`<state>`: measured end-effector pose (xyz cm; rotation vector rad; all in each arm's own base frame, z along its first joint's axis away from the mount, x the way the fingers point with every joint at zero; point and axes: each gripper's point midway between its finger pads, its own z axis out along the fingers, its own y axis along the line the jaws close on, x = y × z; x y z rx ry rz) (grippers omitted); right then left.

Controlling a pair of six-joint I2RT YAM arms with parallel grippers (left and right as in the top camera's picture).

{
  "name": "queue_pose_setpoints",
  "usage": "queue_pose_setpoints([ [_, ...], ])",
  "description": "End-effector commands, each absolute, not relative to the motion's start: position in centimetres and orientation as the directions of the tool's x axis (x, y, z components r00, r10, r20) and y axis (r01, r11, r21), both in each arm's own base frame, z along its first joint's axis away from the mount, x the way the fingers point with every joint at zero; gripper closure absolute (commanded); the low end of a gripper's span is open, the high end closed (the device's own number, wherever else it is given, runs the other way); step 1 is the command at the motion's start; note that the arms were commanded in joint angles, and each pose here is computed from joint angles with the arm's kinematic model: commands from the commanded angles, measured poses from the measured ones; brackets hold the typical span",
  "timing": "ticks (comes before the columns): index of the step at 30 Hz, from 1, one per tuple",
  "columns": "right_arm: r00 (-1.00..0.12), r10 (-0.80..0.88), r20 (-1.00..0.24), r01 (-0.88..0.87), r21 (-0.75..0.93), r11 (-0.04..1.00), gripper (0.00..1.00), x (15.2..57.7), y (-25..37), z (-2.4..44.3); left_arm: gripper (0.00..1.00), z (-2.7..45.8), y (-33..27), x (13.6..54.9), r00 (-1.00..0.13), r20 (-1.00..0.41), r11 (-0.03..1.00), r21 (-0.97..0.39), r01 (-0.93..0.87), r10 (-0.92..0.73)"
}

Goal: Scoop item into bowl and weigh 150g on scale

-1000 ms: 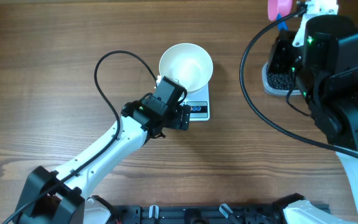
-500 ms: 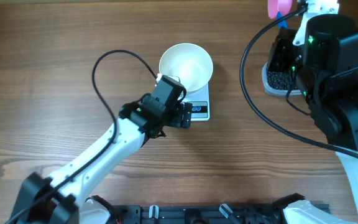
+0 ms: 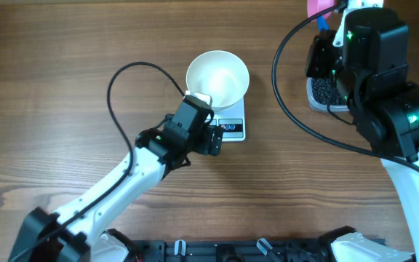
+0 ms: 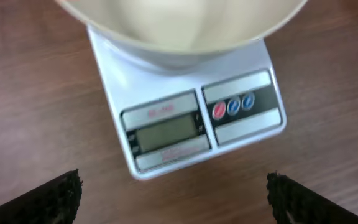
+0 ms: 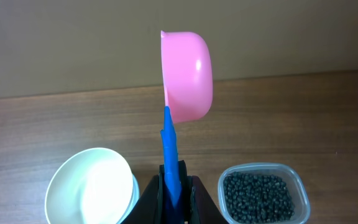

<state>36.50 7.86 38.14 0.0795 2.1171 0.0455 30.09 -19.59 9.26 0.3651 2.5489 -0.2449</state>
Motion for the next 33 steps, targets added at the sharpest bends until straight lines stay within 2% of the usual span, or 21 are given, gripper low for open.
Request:
queue_pose_setpoints([
  [1,-0.507,0.087,-0.858,0.040,0.077,0.996,0.96,36.8,7.9,38.4,0.00,8.3,-20.1,31.1,-0.798,-0.558,0.943,-0.077,0.322,0.227],
  [14,-0.503,0.088,-0.860,0.040,0.079,0.996,0.96,36.9,7.9,38.5,0.00,8.2,-20.6,31.8,-0.787,-0.577,0.943,-0.082,0.324,0.220],
  [22,-0.518,0.083,-0.851,0.041,0.072,0.997,0.96,36.6,7.8,38.1,0.00,10.8,-19.1,29.7,-0.797,-0.575,0.950,-0.104,0.294,0.184],
  [27,-0.527,0.080,-0.846,0.042,0.068,0.997,0.96,36.5,7.8,37.9,0.00,8.6,-18.1,28.1,-0.801,-0.573,0.952,-0.113,0.284,0.172],
  [33,-0.524,0.080,-0.848,0.042,0.069,0.997,0.96,36.5,7.8,38.0,0.00,9.4,-19.5,30.0,-0.720,-0.677,0.936,-0.135,0.324,0.152],
])
